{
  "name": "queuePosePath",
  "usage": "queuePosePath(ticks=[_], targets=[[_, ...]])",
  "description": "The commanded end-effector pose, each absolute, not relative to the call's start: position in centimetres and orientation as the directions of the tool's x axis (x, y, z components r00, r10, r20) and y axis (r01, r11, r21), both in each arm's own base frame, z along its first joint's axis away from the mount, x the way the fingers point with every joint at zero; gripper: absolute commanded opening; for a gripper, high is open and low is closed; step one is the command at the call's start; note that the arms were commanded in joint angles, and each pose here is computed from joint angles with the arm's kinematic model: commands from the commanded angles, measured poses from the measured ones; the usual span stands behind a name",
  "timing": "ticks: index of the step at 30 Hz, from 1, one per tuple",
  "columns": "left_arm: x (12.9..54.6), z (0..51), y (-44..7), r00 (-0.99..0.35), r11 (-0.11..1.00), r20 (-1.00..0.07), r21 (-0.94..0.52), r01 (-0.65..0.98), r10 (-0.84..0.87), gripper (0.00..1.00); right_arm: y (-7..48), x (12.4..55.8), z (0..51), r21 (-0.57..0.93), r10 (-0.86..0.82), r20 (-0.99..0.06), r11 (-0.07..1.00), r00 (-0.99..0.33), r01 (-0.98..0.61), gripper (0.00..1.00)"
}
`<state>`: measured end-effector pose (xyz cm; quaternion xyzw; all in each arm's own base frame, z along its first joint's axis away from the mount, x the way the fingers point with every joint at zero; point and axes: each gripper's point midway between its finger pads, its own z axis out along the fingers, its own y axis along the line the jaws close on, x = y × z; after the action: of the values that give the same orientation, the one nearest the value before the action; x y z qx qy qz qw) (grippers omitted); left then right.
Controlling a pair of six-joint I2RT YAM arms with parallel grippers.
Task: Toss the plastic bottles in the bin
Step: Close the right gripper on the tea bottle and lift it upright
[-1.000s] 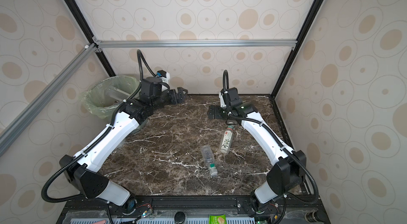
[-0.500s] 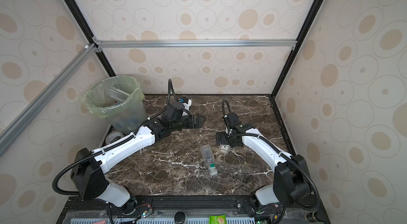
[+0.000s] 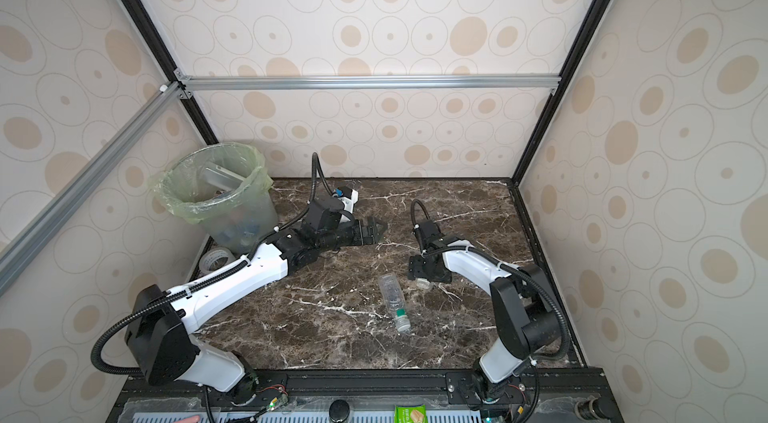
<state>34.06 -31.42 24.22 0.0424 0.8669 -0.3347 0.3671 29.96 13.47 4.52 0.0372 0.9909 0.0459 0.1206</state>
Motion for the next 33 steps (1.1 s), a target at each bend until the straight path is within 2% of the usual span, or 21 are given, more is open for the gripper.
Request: queuePosePath(ticks=[1,6,10,17,23,33], targets=[[33.9,25.7,-31.2,-0.708,0.76,-0.677,-0.564,0.323,-0.202,0.99,13.3,30.4,4.2,0.073,0.085,-0.238,0.995,-0.968,0.069,0.75],[33.9,25.5,-31.4,-0.714,0.755,-0.669,-0.573,0.32,-0.206,0.99,12.8,30.7,4.6,0.042,0.075,-0.258,0.997,-0.963,0.066,0.55],[33.9,25.2,-31.6,-0.722,0.752,-0.661,-0.579,0.316,-0.205,0.99,12.7,31.2,6.0,0.039,0.063,-0.289,0.998,-0.955,0.054,0.5],[34.1,25.1,-31.4,-0.724,0.755,-0.656,-0.581,0.304,-0.213,0.99,13.5,32.0,8.6,0.081,0.056,-0.337,0.996,-0.94,0.031,0.48],[34.5,25.4,-31.0,-0.731,0.727,-0.632,-0.625,0.285,-0.257,0.99,15.4,32.9,12.1,0.179,0.062,-0.376,0.984,-0.925,-0.007,0.48],[36.6,27.2,-30.1,-0.733,0.636,-0.585,-0.721,0.274,-0.347,0.99,20.6,33.0,18.8,0.339,0.023,-0.508,0.924,-0.861,-0.175,0.48]])
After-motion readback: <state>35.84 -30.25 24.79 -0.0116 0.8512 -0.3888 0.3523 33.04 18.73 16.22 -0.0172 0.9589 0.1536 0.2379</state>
